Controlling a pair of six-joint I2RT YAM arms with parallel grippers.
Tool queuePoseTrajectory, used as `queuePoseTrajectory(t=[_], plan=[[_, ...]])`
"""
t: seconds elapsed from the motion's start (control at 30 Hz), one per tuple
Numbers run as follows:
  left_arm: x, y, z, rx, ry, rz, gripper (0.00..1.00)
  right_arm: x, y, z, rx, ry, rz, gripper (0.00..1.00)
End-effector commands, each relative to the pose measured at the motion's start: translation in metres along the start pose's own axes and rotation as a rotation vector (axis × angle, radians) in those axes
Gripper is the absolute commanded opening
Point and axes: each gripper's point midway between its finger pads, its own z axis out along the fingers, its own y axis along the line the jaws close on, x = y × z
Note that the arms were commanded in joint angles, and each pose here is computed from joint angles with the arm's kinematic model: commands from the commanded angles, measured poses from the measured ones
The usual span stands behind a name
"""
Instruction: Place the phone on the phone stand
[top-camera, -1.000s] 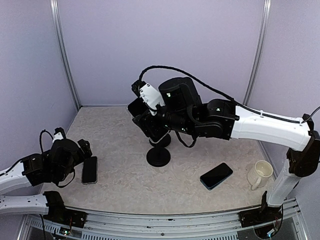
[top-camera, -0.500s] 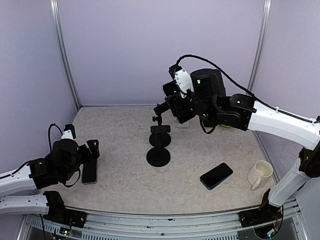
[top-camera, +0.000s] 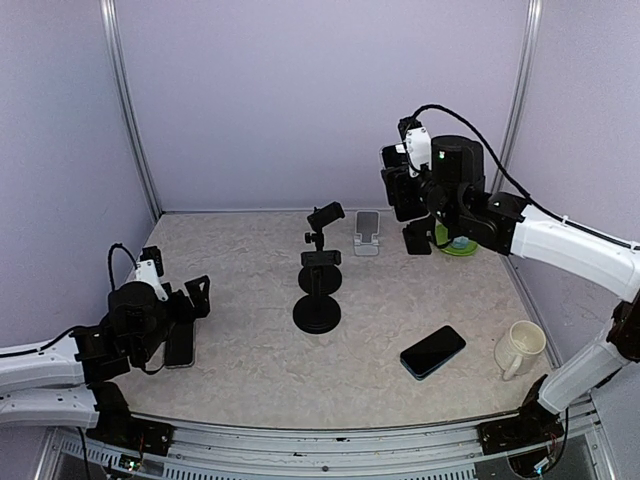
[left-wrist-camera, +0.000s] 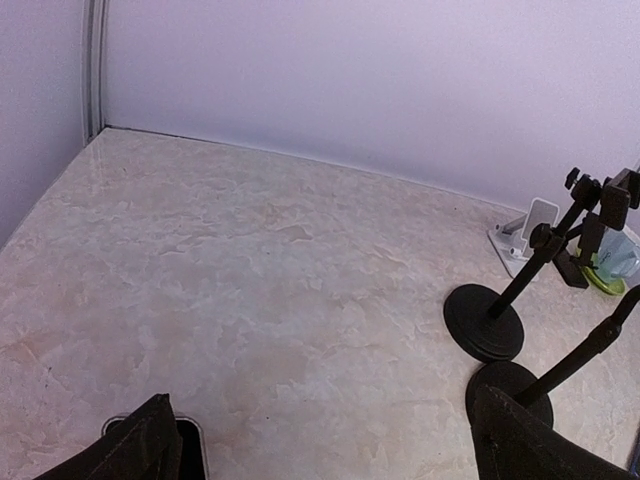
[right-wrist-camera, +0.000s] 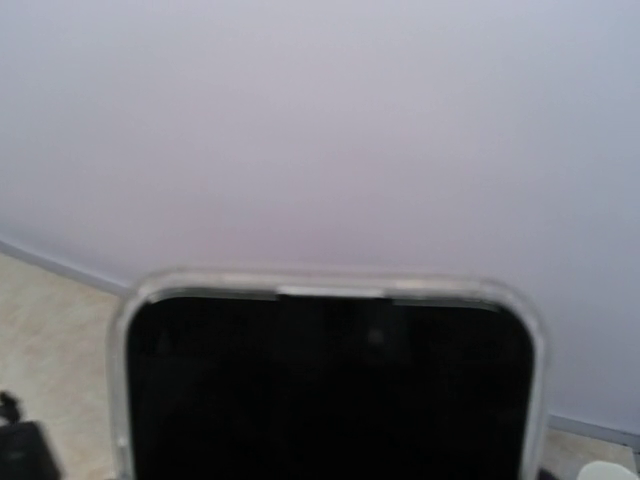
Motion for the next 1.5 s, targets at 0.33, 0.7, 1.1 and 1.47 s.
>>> queuePoseTrajectory(t=[0.33,0.7,1.1,1.47], plan=[[0.002,0.0,0.002,0.07,-0.064,0.016,0.99,-0.005,-0.064,0.034,0.108,-0.216,0.107,0.28],[-0.002,0.002,0.0,0.105,-0.073,-0.024,0.99,0.04,-0.105,0.074,0.158,-0.23,0.164,0.27],[0.0,0.005,0.001,0.091,-0.068,-0.026,0.99,0.068,-0.14,0.111,0.176,-0.264,0.183,0.23],[0.0,0.008,0.003,0.081,-0.065,-0.027,0.99,0.101,-0.143,0.151,0.157,-0.269,0.205,0.22]])
